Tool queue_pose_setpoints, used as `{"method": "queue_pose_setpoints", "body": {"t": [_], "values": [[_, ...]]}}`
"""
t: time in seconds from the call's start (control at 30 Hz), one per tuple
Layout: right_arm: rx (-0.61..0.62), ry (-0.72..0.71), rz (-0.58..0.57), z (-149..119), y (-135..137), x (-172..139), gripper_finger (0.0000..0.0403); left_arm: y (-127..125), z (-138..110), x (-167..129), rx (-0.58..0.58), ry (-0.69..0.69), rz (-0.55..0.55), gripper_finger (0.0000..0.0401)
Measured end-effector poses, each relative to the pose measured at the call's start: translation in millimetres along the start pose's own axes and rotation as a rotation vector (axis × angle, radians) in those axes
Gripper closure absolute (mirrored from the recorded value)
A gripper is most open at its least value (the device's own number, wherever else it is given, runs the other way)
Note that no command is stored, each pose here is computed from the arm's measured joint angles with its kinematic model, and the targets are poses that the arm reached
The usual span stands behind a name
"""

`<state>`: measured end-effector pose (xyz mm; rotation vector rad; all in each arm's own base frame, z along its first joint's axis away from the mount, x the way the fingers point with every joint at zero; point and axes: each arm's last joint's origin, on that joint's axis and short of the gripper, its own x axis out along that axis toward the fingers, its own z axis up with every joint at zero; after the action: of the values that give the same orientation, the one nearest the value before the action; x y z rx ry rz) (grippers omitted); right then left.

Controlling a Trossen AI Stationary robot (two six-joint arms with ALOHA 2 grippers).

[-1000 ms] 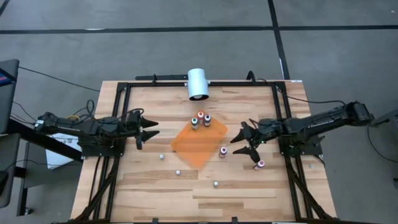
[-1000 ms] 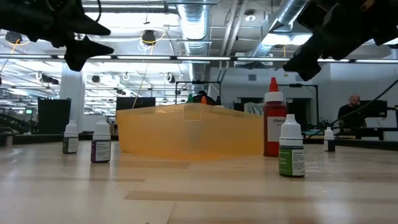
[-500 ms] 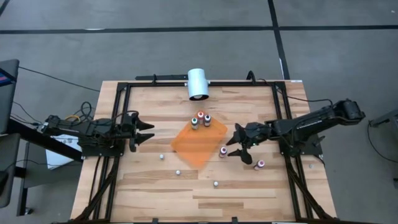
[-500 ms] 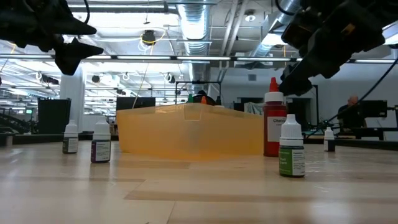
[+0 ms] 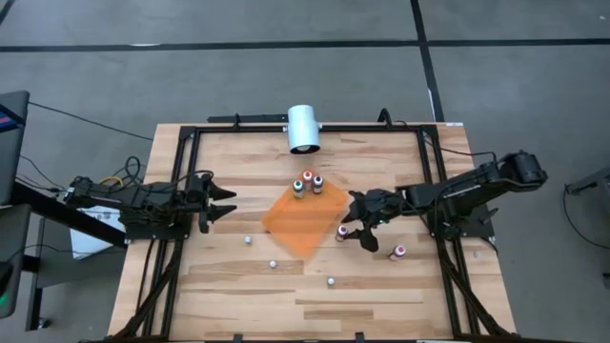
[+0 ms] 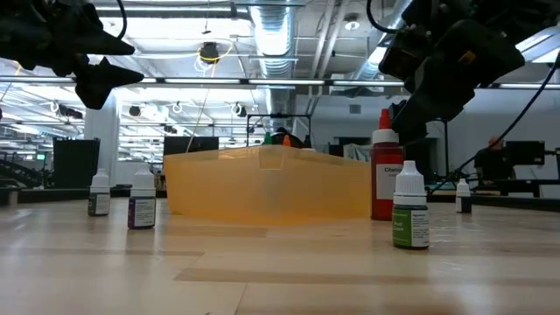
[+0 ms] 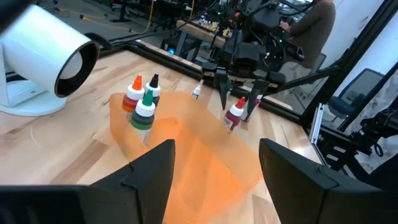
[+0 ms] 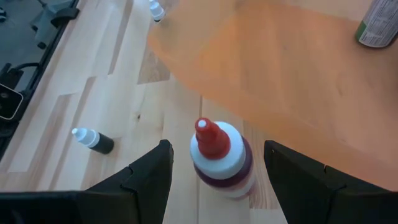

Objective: Pick & Place food coloring
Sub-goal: Put the big red food coloring bottle into the orange bin

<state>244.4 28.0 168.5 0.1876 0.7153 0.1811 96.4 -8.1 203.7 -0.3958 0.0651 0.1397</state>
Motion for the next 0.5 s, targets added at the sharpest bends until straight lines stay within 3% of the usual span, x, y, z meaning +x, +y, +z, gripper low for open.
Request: {"method": "queue_pose_setpoints", "body": {"t": [0.5], "values": [[0.006,0.031,-0.006,5,-1,13,0.0176,2,-4,0,-0.025,0.041,0.021,0.0177]]}}
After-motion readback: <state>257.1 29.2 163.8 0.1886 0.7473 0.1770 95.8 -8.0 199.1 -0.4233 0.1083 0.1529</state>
